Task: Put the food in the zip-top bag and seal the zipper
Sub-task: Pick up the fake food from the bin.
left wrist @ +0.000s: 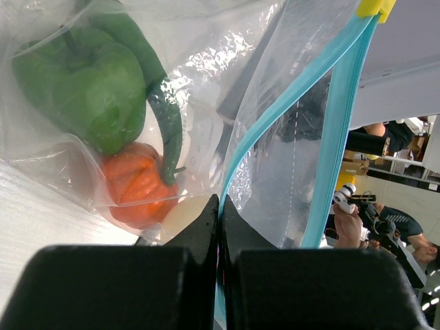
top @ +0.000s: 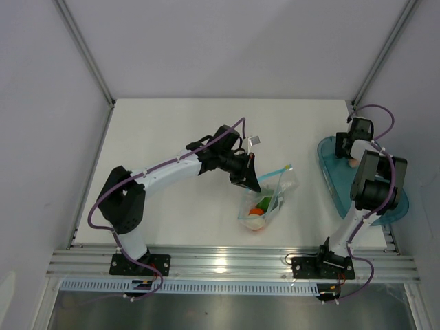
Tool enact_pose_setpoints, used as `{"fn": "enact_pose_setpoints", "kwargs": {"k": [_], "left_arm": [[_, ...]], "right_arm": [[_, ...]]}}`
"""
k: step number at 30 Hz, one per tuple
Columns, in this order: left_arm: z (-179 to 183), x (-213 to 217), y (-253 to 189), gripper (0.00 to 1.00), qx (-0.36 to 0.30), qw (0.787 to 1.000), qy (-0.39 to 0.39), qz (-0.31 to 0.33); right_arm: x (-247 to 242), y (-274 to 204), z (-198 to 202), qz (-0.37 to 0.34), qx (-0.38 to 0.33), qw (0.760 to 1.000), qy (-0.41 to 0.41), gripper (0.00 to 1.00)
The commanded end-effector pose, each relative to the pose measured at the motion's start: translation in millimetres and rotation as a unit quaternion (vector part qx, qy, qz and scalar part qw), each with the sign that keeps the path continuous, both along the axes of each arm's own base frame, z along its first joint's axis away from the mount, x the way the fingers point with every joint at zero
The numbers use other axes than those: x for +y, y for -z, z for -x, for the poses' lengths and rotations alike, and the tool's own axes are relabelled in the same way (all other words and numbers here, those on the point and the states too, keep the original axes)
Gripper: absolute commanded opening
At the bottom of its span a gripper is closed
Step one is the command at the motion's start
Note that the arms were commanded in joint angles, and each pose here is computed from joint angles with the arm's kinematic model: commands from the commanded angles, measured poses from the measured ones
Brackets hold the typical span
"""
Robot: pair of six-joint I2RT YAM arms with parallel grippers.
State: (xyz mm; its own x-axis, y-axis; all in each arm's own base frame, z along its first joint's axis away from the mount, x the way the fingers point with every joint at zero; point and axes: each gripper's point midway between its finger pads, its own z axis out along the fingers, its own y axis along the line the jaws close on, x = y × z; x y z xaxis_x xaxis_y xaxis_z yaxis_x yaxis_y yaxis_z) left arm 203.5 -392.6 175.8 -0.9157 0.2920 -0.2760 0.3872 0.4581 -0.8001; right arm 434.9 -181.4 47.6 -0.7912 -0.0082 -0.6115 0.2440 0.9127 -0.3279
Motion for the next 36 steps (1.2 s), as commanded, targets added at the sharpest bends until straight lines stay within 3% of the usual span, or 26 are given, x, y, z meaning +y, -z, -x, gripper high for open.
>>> {"fn": "enact_pose_setpoints", "kwargs": {"k": [1,12,20,27,36], "left_arm": [[-0.8,-7.2,-17.8,0.01,-0.01,1.0,0.007,0.024],[-1.2,-11.0,-14.2,0.01,-0.003,1.0,0.011,0.024],[0.0,-8.3,-17.3,0.01,-0.01,1.0,0.01,0.024],[1.0,-7.9,-17.6,0.01,-0.008,1.0,0.011,0.025],[1.8,-7.4,-16.6,0.01,-0.005,1.0,0.008,0.025]], "right_arm": [[-10.9,-11.9,-20.3,0.005,-0.032,0.999,0.002,0.81],[-11.4,5.7,-2.5,0.007,-0.008,1.0,0.019,0.78],[-13.7,4.4,2.6,0.006,-0.012,0.999,0.031,0.7],[-13.8,7.7,1.9,-0.001,-0.011,0.999,0.032,0.5],[-12.3,-6.9,1.3,-0.002,-0.029,0.999,0.04,0.18]]}}
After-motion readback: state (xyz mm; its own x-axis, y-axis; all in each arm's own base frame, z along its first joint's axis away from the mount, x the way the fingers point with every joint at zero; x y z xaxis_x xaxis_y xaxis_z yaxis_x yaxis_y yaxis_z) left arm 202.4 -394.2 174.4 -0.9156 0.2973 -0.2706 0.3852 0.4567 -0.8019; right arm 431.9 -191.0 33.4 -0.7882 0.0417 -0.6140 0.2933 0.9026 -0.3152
